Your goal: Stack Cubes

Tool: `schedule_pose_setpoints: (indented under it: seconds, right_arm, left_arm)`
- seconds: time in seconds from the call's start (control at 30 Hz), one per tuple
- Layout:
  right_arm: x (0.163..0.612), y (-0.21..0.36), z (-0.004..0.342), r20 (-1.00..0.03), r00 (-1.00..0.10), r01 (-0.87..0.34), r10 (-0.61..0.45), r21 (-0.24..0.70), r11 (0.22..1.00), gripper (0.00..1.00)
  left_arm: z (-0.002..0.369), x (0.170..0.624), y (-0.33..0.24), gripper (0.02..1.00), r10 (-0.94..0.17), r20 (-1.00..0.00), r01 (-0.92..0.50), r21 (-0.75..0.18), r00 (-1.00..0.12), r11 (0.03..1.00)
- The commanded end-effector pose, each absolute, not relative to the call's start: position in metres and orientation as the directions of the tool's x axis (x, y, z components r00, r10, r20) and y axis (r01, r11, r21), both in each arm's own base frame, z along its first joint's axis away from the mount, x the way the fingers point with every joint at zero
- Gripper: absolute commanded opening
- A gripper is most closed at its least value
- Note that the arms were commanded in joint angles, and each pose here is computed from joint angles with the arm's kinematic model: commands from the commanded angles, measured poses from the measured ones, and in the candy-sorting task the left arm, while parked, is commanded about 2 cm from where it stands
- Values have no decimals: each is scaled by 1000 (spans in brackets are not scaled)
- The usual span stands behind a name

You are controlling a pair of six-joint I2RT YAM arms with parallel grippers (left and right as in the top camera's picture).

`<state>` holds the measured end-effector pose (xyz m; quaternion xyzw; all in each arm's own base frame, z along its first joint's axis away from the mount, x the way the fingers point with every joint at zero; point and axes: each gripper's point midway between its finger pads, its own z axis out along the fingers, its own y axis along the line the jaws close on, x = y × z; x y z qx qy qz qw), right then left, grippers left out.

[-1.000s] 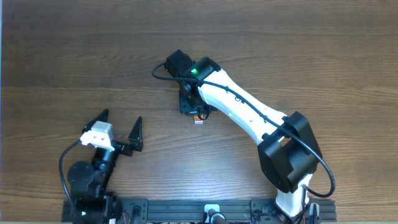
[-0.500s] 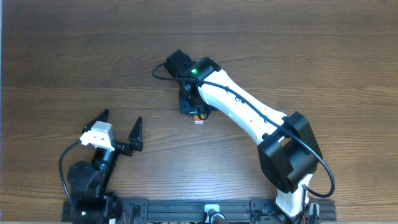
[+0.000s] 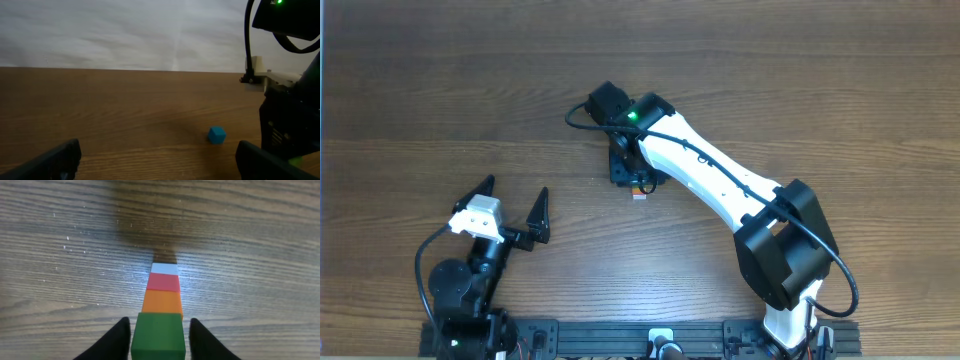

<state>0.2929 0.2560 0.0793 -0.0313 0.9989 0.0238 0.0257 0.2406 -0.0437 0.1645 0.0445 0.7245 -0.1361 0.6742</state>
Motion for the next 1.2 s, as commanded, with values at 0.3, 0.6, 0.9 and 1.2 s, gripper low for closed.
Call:
schedule_pose_setpoints:
  seconds: [0.3, 0.6, 0.9, 1.2]
  right_arm:
    - [301, 259, 95, -102, -993, -70, -62, 76, 995, 958]
    - [339, 260, 146, -207, -974, -110, -93, 73, 991, 974]
    - [386, 255, 112, -157, -984, -86, -80, 34, 996, 912]
    - [404, 256, 48, -93, -993, -69, -67, 13, 998, 855]
  left_arm:
    - [163, 240, -47, 998, -104, -991, 267, -122, -80, 956]
    - [163, 240, -47, 998, -104, -991, 267, -122, -80, 956]
    - [163, 240, -47, 998, -104, -991, 267, -122, -80, 956]
    - [163, 240, -47, 998, -104, -991, 267, -122, -80, 956]
